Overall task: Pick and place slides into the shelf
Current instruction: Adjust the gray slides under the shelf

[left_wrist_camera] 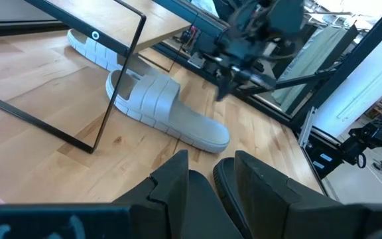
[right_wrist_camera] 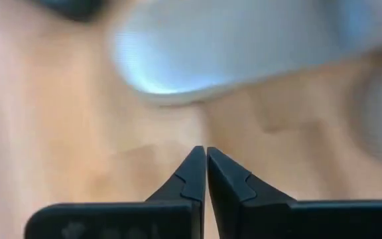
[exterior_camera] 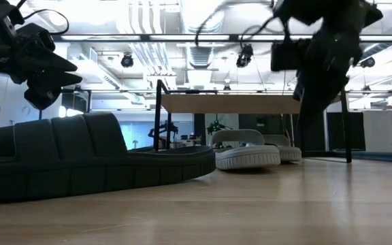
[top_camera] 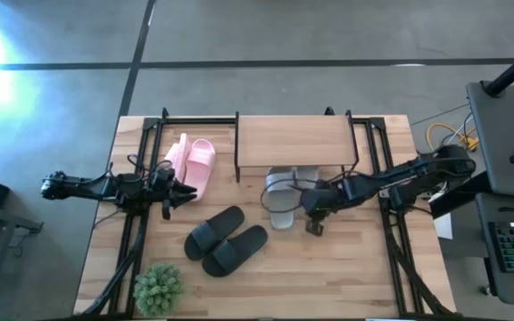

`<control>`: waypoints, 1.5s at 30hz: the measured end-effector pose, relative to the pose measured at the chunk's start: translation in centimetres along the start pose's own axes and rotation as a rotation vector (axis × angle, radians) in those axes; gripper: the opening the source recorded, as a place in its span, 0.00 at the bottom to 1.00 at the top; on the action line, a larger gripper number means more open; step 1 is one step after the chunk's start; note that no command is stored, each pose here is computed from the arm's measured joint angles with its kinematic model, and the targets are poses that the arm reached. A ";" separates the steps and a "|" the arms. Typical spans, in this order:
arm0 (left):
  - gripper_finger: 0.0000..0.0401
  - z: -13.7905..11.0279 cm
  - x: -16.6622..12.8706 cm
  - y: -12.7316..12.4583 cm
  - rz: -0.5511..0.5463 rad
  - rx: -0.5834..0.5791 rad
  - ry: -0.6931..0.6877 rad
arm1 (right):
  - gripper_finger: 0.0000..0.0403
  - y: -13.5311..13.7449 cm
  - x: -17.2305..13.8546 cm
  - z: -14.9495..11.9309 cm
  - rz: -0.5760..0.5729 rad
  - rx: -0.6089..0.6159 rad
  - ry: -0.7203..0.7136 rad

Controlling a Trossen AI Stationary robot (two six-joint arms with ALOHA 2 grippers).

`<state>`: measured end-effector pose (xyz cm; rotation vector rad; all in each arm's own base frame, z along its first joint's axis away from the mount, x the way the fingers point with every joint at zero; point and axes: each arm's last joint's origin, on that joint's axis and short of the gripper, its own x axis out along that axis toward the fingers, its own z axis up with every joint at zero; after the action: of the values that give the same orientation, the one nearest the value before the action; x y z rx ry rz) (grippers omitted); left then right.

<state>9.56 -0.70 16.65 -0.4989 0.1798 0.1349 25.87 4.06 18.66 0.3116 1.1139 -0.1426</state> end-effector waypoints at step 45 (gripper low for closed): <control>0.27 0.0 0.0 0.0 -0.002 -0.001 -0.004 | 0.02 -0.2 6.7 5.3 -0.568 -0.038 -0.247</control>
<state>9.57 -0.70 16.69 -0.4999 0.1758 0.1338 33.33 2.47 14.79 -0.0646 0.9331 -0.6458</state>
